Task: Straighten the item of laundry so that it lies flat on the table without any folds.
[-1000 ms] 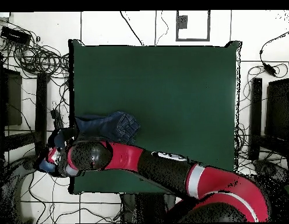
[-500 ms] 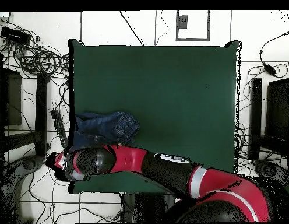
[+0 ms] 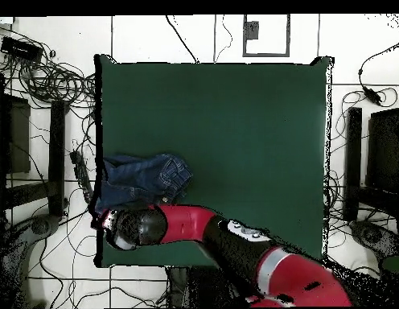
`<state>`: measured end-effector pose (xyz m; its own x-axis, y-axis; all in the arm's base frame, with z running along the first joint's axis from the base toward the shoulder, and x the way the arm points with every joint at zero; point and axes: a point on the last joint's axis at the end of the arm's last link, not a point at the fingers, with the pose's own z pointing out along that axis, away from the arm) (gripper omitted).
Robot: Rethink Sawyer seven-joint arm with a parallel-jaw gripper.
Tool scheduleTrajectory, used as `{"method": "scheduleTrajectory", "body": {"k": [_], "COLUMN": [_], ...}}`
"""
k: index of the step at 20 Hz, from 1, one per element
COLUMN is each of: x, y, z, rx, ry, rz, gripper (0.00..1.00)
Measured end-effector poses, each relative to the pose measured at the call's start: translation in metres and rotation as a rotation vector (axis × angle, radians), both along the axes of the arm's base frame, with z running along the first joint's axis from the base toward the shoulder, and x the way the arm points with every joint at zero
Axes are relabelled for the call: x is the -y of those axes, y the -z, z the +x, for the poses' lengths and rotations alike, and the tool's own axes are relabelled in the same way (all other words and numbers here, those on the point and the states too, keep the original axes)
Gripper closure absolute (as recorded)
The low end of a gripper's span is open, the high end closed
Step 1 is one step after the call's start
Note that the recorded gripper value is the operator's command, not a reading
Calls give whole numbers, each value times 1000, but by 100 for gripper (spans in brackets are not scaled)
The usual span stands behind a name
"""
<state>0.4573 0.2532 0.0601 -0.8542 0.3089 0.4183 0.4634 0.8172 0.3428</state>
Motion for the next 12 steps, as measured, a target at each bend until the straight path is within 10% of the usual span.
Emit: {"method": "scheduleTrajectory", "body": {"k": [7, 12], "x": [25, 44], "y": [33, 37], "z": [-20, -18], "rx": [95, 173], "ry": [-84, -75], "rz": [-304, -413], "gripper": [0, 0]}}
